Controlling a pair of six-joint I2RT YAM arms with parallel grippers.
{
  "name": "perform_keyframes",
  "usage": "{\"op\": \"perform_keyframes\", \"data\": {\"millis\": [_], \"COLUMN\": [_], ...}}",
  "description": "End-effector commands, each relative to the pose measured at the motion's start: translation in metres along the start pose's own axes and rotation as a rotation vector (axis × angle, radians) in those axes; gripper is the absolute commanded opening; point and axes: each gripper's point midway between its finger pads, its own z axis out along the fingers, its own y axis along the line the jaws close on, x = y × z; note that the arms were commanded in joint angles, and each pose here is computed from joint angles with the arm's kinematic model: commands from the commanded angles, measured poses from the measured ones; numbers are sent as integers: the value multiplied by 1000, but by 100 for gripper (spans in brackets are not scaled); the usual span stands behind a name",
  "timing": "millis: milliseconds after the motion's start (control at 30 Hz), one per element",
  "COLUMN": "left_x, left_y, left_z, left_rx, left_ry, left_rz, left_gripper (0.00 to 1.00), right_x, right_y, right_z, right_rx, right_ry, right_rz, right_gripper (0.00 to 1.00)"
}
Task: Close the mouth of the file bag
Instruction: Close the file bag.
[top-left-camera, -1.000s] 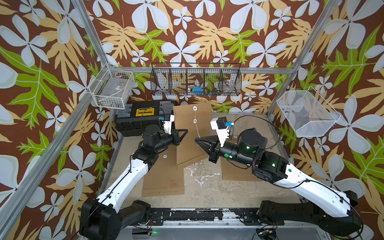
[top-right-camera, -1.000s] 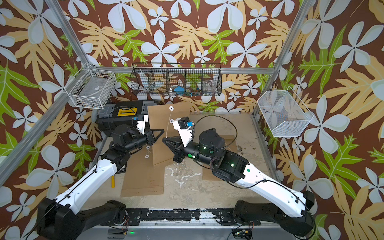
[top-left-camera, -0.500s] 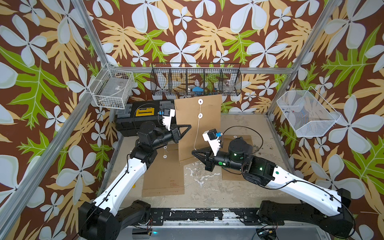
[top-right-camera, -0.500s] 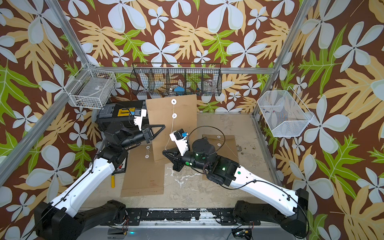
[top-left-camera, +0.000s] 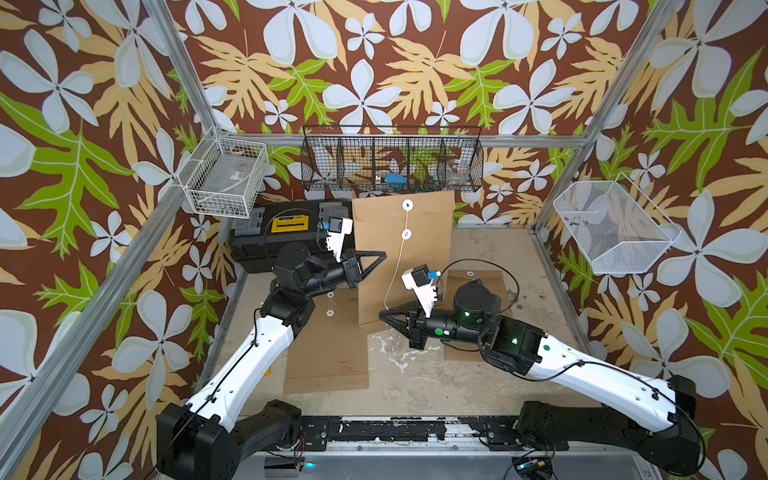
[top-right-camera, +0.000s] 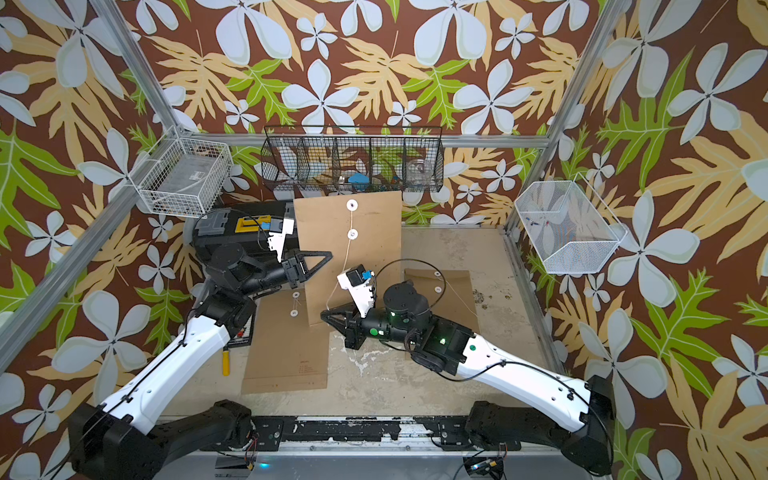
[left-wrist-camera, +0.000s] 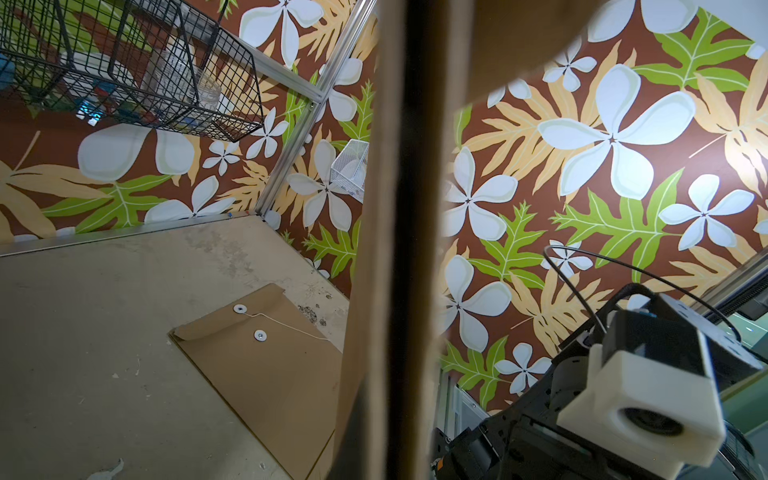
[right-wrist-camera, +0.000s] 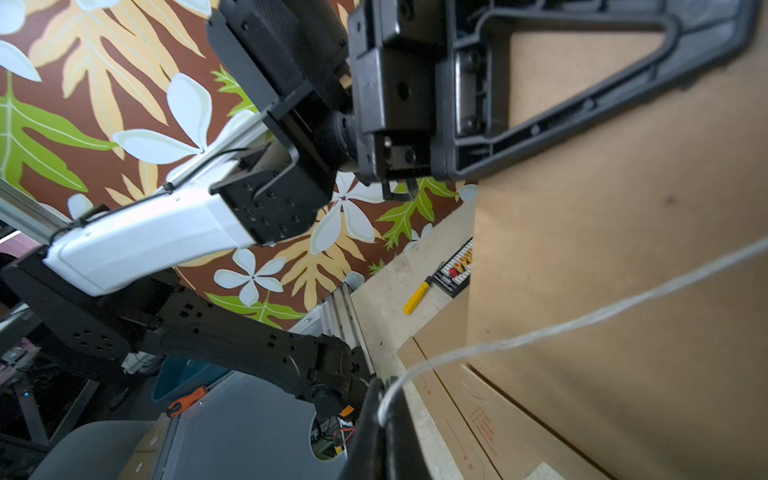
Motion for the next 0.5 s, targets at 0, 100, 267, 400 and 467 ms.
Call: {"op": "perform_keyframes", "data": {"millis": [0, 100, 267, 400, 467], "left_x": [-3, -3, -4, -3, -2], "left_y": [-11, -14, -18, -18, -17], "left_z": [3, 5, 4, 4, 4], "left_rx": [44, 54, 61, 66, 65], "left_ry": [-10, -6, -6, 0, -1], "left_rz": [45, 49, 57, 61, 62], "left_gripper": [0, 0, 0, 0, 0], "right_x": [-18, -19, -14, -2, 3], "right_y": [27, 34, 39, 35, 24], "right_z": [2, 8, 16, 22, 22], "right_rx": [-141, -194, -254, -263, -249], "right_ry": [-51, -51, -33, -3, 5], "right_rz": [18, 34, 57, 74, 91], "right_gripper": [0, 0, 0, 0, 0]}}
